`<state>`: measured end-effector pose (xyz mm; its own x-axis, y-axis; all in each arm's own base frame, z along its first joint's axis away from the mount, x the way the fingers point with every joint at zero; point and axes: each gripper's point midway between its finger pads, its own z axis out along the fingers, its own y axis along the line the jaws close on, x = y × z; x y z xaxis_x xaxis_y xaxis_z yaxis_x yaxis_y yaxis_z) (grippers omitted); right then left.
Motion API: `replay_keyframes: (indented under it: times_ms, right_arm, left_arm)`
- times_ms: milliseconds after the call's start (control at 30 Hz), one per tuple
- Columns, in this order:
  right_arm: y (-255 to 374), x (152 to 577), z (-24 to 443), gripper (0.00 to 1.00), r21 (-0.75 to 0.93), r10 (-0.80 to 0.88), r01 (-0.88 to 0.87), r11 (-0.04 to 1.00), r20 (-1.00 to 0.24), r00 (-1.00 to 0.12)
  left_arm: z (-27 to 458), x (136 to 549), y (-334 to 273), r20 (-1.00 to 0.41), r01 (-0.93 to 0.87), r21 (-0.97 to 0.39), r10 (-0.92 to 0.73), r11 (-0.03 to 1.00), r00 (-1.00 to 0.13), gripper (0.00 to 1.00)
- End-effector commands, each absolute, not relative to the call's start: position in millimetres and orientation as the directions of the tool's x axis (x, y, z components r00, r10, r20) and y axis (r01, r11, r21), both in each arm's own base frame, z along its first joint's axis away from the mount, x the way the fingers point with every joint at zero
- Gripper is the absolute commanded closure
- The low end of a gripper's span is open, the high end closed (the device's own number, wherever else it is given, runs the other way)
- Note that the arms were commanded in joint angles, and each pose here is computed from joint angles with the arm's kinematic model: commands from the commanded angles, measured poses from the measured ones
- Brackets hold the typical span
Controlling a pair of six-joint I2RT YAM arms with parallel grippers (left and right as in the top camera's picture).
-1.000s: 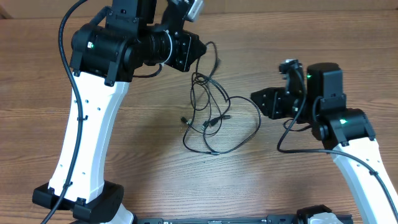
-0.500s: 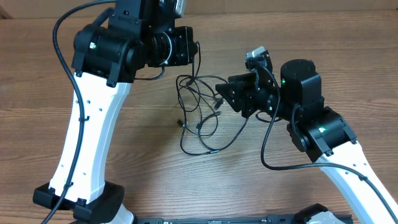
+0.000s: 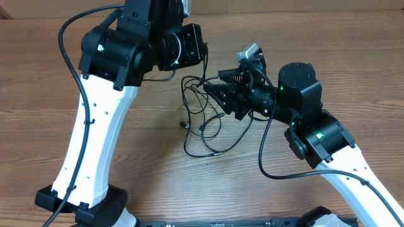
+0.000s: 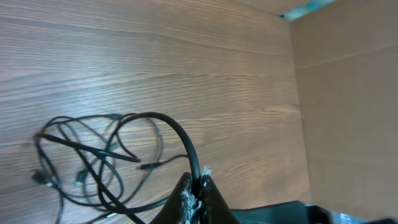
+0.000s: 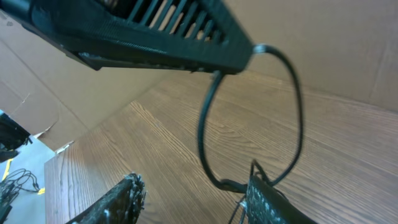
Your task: Untangle cables
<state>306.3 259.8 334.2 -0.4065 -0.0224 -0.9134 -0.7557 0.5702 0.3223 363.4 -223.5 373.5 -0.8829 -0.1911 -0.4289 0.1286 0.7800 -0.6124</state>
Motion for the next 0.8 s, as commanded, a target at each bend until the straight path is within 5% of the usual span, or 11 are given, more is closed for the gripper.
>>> replay_keyframes:
  times_ms: [0, 233, 267, 367, 500, 567, 600, 700, 767]
  right_arm:
    - [261.8, 303.3, 353.0, 0.52, 0.299, -0.006, -0.777, 0.554, -0.932, -0.363]
    - [260.3, 306.1, 354.0, 0.59, 0.293, -0.001, -0.769, 0.568, -0.934, -0.357]
    - [259.3, 307.5, 353.9, 0.63, 0.292, 0.001, -0.764, 0.576, -0.935, -0.356]
    - [258.2, 309.0, 353.6, 0.94, 0.289, 0.002, -0.758, 0.585, -0.935, -0.355]
    - [258.2, 308.8, 352.7, 0.96, 0.291, 0.001, -0.757, 0.585, -0.934, -0.358]
    - [257.4, 309.9, 352.6, 0.96, 0.289, 0.002, -0.753, 0.591, -0.934, -0.357]
    - [253.9, 314.2, 351.3, 0.96, 0.288, 0.008, -0.732, 0.617, -0.933, -0.36]
    - [244.1, 325.0, 347.3, 0.96, 0.315, 0.047, -0.661, 0.681, -0.92, -0.389]
    - [237.9, 331.1, 345.8, 0.96, 0.345, 0.086, -0.61, 0.713, -0.907, -0.412]
  left_arm:
    - [391.4, 351.4, -236.8, -0.431, 0.169, -0.659, -0.184, 0.733, -0.883, 0.96]
    - [394.0, 344.8, -248.6, -0.43, 0.195, -0.671, -0.161, 0.716, -0.888, 0.96]
    - [394.1, 344.1, -249.6, -0.43, 0.197, -0.671, -0.158, 0.715, -0.889, 0.96]
    - [393.9, 344.0, -249.6, -0.43, 0.198, -0.67, -0.158, 0.716, -0.889, 0.96]
    - [394.0, 344.3, -249.4, -0.439, 0.207, -0.665, -0.15, 0.718, -0.886, 0.96]
    - [393.8, 344.4, -249.2, -0.463, 0.239, -0.647, -0.125, 0.724, -0.877, 0.81]
    - [393.0, 344.6, -248.3, -0.486, 0.268, -0.626, -0.099, 0.732, -0.868, 0.51]
    - [387.6, 345.1, -242.9, -0.528, 0.314, -0.566, -0.042, 0.763, -0.848, 0.34]
    - [379.0, 346.8, -232.7, -0.535, 0.298, -0.511, -0.027, 0.806, -0.844, 0.33]
